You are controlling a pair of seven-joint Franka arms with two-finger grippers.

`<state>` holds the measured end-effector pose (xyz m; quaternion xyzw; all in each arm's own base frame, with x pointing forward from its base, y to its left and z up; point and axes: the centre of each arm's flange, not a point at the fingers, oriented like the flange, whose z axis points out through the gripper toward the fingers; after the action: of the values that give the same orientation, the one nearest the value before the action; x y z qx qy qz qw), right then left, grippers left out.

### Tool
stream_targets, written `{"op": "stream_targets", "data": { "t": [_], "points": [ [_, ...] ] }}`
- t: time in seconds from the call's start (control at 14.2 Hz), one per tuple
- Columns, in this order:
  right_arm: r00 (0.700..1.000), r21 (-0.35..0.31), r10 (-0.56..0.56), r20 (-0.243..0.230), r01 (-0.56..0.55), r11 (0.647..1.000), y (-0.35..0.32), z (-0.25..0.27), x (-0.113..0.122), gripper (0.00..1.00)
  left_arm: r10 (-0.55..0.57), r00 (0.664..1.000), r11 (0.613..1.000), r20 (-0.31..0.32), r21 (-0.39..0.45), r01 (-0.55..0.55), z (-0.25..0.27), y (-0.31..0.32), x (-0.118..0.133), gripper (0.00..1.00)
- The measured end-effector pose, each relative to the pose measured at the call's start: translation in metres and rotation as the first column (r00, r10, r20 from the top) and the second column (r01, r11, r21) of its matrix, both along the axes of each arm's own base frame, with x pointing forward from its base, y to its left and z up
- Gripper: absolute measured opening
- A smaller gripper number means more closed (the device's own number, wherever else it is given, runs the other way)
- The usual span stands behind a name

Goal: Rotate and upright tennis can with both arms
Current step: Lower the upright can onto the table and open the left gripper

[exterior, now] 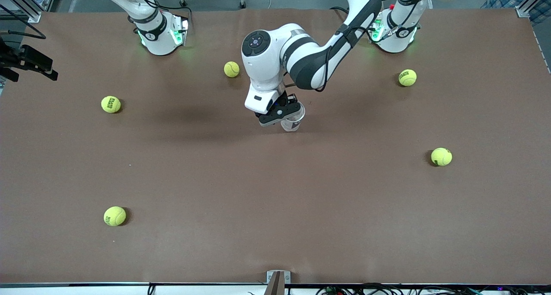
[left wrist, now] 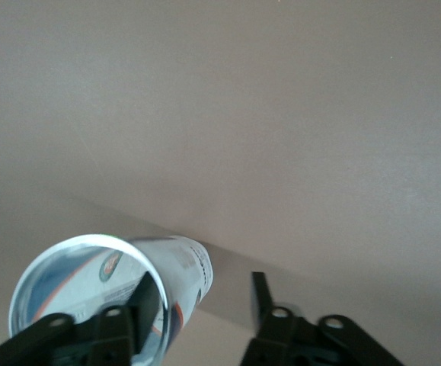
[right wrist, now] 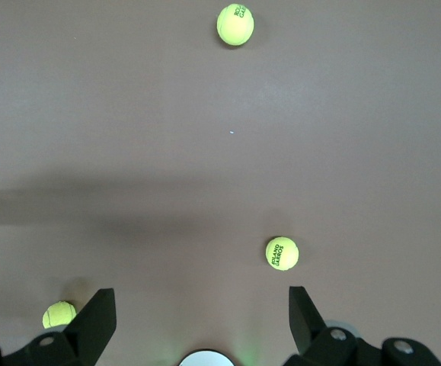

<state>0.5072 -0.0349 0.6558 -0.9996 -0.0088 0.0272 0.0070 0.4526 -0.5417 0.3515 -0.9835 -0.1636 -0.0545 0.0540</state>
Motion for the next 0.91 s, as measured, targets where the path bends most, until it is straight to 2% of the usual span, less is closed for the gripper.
{"op": "stream_targets", "data": {
  "t": [0.07, 0.14, 0.42, 0.91],
  "points": [
    [1.0, 0.0, 0.0, 0.0, 0.0, 1.0, 0.0, 0.0, 0.0, 1.0, 0.001, 1.0, 1.0, 0.002, -0.003, -0.001, 0.002, -0.001, 0.0, 0.71],
    [1.0, 0.0, 0.0, 0.0, 0.0, 1.0, 0.0, 0.0, 0.0, 1.0, 0.004, 1.0, 1.0, 0.004, -0.006, -0.004, 0.003, -0.002, 0.0, 0.73],
    [1.0, 0.0, 0.0, 0.0, 0.0, 1.0, 0.0, 0.0, 0.0, 1.0, 0.014, 1.0, 1.0, 0.007, -0.009, -0.014, 0.005, -0.01, -0.01, 0.73],
    [1.0, 0.0, 0.0, 0.0, 0.0, 1.0, 0.0, 0.0, 0.0, 1.0, 0.013, 1.0, 0.999, -0.012, 0.043, -0.013, 0.019, -0.012, -0.026, 0.75]
  ]
}}
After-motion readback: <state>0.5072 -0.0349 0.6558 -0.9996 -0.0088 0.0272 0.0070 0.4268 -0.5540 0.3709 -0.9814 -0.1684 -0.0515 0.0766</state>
